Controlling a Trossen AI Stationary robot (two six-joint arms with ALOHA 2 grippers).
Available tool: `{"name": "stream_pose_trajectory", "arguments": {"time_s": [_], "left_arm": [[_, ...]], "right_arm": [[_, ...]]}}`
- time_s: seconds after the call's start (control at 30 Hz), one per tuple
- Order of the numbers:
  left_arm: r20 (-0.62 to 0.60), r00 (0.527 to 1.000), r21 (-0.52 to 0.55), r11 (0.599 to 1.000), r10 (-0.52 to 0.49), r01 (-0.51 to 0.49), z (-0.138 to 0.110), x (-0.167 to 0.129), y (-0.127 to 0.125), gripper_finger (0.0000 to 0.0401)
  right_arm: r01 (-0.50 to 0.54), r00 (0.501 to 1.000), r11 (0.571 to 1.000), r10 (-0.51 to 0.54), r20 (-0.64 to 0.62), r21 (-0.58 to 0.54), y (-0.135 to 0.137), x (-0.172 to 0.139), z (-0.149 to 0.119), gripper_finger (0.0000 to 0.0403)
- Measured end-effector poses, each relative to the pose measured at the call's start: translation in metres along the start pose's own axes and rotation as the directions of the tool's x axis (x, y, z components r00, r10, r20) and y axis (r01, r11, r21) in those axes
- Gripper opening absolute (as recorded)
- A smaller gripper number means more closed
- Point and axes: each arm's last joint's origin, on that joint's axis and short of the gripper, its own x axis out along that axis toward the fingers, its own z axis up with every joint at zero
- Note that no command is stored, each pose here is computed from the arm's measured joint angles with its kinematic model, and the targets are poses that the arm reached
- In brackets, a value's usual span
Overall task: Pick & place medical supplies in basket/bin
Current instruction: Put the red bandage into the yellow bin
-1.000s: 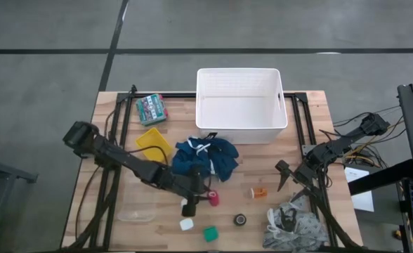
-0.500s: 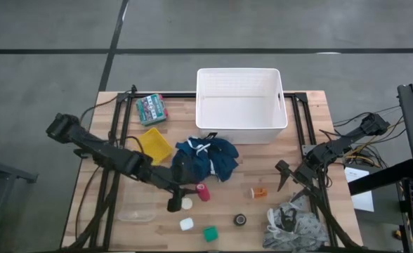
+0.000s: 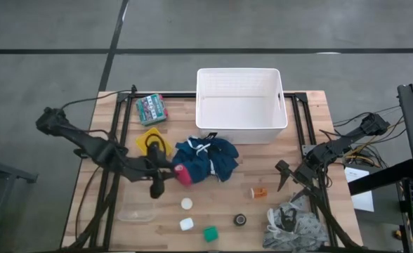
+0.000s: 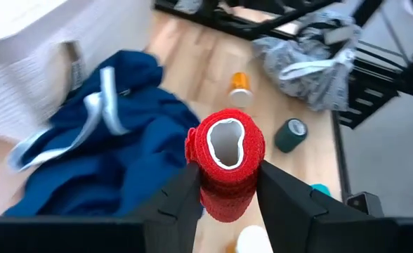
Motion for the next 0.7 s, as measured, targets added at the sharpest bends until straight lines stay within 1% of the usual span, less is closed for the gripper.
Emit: {"name": "stream_pose_trajectory", "arguments": {"time_s": [0.17,0.3,0.4,0.47,0.6,0.63,0.7], "left_arm": [[-0.021,0.995,-0.117,0.988,0.102,-0.104,-0.004,-0.014,0.014,0.0134],[-0.019,0.984,-0.206,0.962,0.178,-0.178,-0.007,-0.027,0.026,0.0134],[-0.014,0.973,-0.272,0.936,0.229,-0.224,-0.008,-0.036,0.034,0.0134],[-0.009,0.962,-0.335,0.906,0.273,-0.261,-0.010,-0.043,0.041,0.0134],[-0.061,0.931,-0.473,0.811,0.360,-0.345,-0.019,-0.053,0.056,0.0134],[-0.075,0.921,-0.494,0.788,0.382,-0.367,-0.021,-0.055,0.059,0.0134],[-0.102,0.904,-0.516,0.755,0.415,-0.405,-0.023,-0.060,0.066,0.0134]], "right_arm": [[0.000,1.000,1.000,0.000,0.000,0.000,0.000,0.000,0.000,0.0272],[0.000,1.000,1.000,0.000,0.000,0.000,0.000,0.000,0.000,0.0272],[0.000,1.000,1.000,0.000,0.000,0.000,0.000,0.000,0.000,0.0272],[0.000,1.000,1.000,0.000,0.000,0.000,0.000,0.000,0.000,0.0272],[0.000,1.000,1.000,0.000,0.000,0.000,0.000,0.000,0.000,0.0272],[0.000,1.000,1.000,0.000,0.000,0.000,0.000,0.000,0.000,0.0272],[0.000,1.000,1.000,0.000,0.000,0.000,0.000,0.000,0.000,0.0272]]}}
